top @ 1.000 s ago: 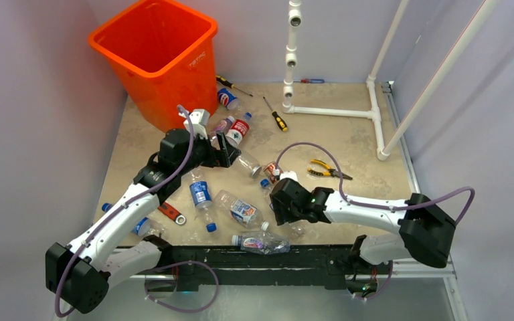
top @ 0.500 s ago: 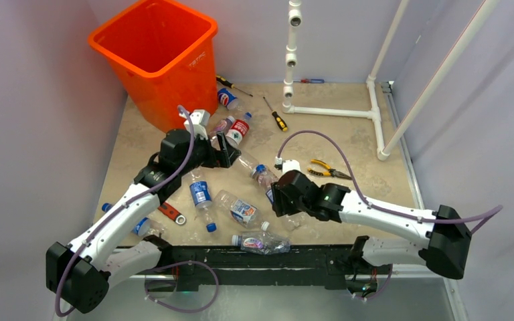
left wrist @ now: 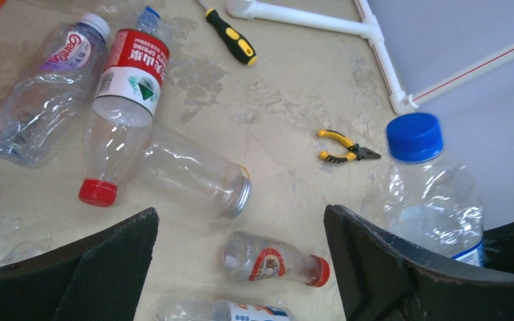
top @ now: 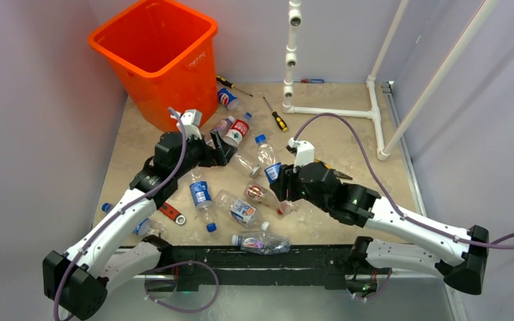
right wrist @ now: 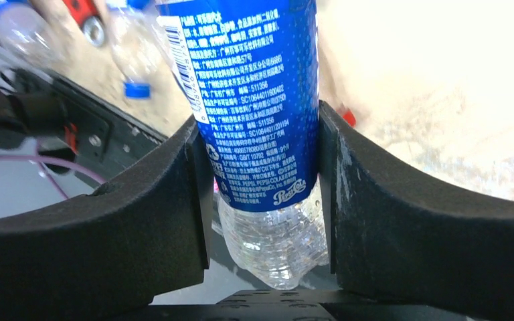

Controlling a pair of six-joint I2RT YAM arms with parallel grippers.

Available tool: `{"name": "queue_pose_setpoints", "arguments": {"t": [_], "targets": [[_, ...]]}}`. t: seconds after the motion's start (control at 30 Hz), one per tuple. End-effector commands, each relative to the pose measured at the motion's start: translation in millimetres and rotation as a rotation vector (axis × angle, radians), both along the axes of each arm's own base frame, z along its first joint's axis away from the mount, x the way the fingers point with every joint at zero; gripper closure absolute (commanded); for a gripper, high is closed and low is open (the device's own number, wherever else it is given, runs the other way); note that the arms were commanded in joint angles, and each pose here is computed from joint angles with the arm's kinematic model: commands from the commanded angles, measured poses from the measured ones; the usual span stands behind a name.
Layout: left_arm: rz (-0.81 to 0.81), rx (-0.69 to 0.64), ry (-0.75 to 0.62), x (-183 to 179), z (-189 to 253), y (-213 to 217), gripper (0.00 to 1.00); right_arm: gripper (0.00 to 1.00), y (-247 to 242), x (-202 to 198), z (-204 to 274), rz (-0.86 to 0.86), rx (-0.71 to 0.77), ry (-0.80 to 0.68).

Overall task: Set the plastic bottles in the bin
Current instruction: Pick up the plastic bottle at the center of the board.

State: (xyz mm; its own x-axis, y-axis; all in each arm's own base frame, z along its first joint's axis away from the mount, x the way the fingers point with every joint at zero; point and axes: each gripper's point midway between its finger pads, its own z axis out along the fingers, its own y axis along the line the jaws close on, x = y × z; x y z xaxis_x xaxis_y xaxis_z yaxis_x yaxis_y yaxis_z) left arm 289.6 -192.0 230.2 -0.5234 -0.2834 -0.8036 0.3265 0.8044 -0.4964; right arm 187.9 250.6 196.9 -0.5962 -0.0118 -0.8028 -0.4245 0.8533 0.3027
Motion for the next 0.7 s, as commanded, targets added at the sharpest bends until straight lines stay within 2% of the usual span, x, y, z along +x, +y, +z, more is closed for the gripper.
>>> {"name": "queue_pose_setpoints", "arguments": {"t": [0.0,0.2,0.4,0.53,0.67], "targets": [[0.072,-0.076,-0.09,5.7,27.8,10.1,0.07,0.58,10.8,18.8,51.0,-0.042,0.161,-0.159],[0.082,-0.13,-0.109,6.3,36.0,10.2,0.06,0.58,18.2,29.6,68.3,-0.063,0.28,-0.265],[0.033,-0.275,-0.136,6.0,49.3,0.0,0.03,0.59,26.7,25.0,90.8,-0.003,0.44,-0.386],[0.04,-0.357,-0.181,1.2,61.3,3.8,0.01,0.59,26.6,18.0,91.6,0.038,0.48,-0.421],[0.009,-0.381,-0.243,-4.8,77.1,3.3,0.01,0.6,28.7,8.8,92.1,0.093,0.521,-0.45]]}}
